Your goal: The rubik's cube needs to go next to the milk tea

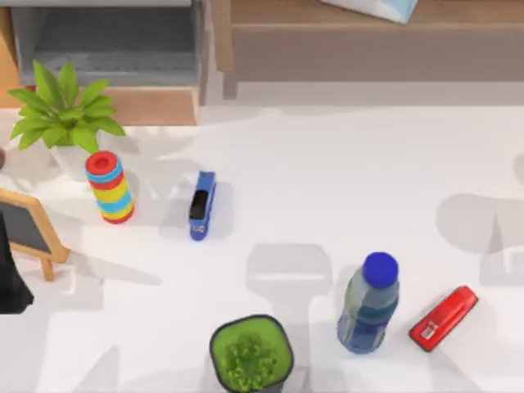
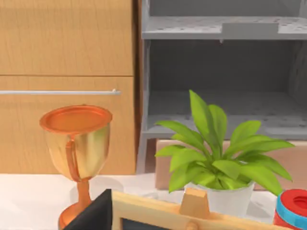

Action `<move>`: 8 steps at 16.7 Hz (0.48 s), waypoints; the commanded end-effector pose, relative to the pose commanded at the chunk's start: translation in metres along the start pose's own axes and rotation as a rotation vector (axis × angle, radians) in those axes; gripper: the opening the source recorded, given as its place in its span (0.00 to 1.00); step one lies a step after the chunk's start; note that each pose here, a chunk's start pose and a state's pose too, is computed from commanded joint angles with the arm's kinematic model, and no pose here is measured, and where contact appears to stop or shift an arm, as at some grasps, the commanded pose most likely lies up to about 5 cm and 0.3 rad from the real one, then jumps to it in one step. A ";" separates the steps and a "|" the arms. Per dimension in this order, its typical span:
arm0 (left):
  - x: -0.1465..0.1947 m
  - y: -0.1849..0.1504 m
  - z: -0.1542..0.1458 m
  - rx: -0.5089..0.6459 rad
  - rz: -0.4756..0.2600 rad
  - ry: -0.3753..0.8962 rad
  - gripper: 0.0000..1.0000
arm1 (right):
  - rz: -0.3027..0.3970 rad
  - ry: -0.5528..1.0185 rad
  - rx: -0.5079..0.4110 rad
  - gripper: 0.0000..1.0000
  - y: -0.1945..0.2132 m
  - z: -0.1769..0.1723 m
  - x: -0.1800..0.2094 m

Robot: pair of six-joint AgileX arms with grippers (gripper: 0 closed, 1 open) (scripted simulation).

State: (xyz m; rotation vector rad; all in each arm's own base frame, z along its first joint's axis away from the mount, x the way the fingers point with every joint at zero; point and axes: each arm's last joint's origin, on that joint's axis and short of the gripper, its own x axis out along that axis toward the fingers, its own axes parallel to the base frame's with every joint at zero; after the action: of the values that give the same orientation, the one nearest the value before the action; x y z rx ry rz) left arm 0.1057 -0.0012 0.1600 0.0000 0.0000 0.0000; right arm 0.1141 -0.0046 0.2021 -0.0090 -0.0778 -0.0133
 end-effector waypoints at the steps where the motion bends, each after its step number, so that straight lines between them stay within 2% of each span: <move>1: 0.000 0.000 0.000 0.000 0.000 0.000 1.00 | -0.004 -0.020 -0.003 1.00 -0.001 0.012 0.006; 4: 0.000 0.000 0.000 0.000 0.000 0.000 1.00 | -0.018 -0.077 -0.017 1.00 -0.008 0.048 0.033; 8: 0.000 0.000 0.000 0.000 0.000 0.000 1.00 | -0.029 -0.113 -0.037 1.00 -0.025 0.077 0.094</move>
State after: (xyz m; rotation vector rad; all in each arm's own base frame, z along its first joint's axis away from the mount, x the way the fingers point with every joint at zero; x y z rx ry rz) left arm 0.1057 -0.0012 0.1600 0.0000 0.0000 0.0000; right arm 0.2019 -0.0305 0.2863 -0.0459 -0.1912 -0.0437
